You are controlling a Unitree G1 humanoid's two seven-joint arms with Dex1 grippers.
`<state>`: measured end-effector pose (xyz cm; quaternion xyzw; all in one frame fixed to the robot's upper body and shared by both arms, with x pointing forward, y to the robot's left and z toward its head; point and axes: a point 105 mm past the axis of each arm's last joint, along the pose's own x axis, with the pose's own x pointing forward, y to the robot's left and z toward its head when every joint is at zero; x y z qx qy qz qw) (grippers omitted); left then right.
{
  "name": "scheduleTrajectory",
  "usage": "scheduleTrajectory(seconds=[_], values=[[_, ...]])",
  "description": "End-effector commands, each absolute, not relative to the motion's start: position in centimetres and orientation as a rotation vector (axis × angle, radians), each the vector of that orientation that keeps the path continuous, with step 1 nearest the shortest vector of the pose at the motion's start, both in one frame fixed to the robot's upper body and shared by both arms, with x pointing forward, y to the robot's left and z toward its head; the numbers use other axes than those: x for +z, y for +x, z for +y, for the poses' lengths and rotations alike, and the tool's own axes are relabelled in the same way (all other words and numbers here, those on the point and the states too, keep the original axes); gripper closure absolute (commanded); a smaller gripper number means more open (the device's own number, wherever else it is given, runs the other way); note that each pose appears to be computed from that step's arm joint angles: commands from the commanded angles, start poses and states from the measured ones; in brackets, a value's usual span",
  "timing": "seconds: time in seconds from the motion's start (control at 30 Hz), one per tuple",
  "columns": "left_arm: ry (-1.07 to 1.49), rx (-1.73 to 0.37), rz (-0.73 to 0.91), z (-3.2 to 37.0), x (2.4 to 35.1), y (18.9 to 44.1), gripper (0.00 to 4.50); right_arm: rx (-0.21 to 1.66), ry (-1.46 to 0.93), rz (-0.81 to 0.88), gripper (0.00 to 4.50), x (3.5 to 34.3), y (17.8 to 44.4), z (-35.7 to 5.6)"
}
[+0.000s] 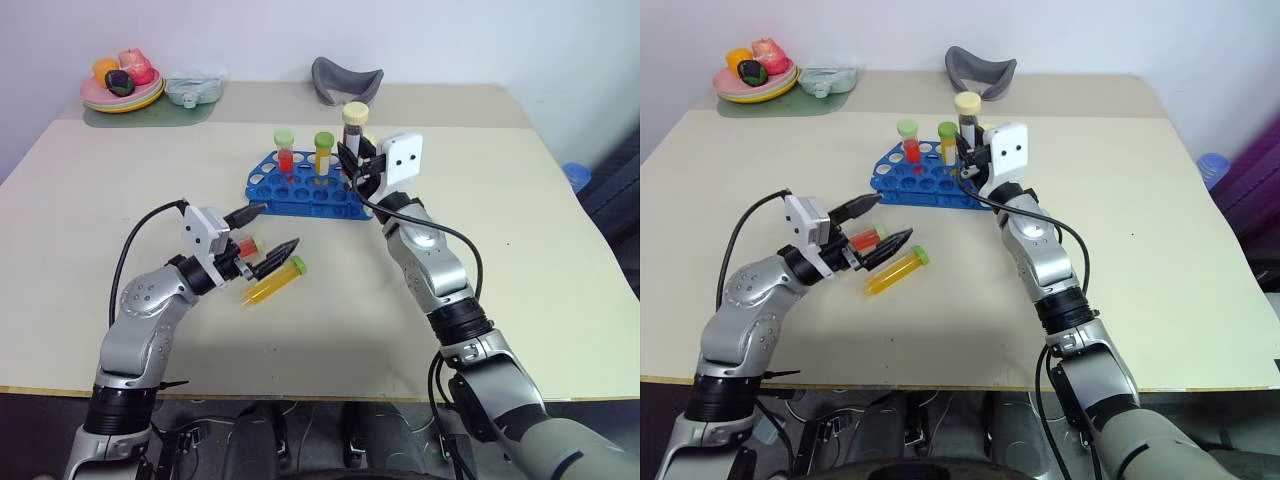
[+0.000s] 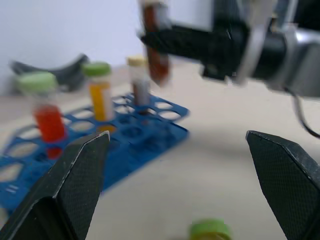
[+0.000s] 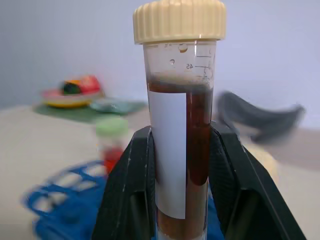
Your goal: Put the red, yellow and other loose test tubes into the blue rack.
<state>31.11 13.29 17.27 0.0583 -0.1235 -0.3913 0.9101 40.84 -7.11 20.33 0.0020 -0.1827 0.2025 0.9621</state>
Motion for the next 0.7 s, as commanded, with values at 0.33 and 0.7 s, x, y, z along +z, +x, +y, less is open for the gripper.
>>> scheduleTrajectory(seconds=[0.33,0.7], values=[[0.129,-0.796,-0.32,12.1,19.1,31.8,0.0,0.352,0.034,-0.432,3.67,19.2,41.6,-8.3],[0.123,-0.822,-0.3,11.4,19.3,31.7,0.0,0.365,0.052,-0.424,3.67,18.4,41.7,-7.6]])
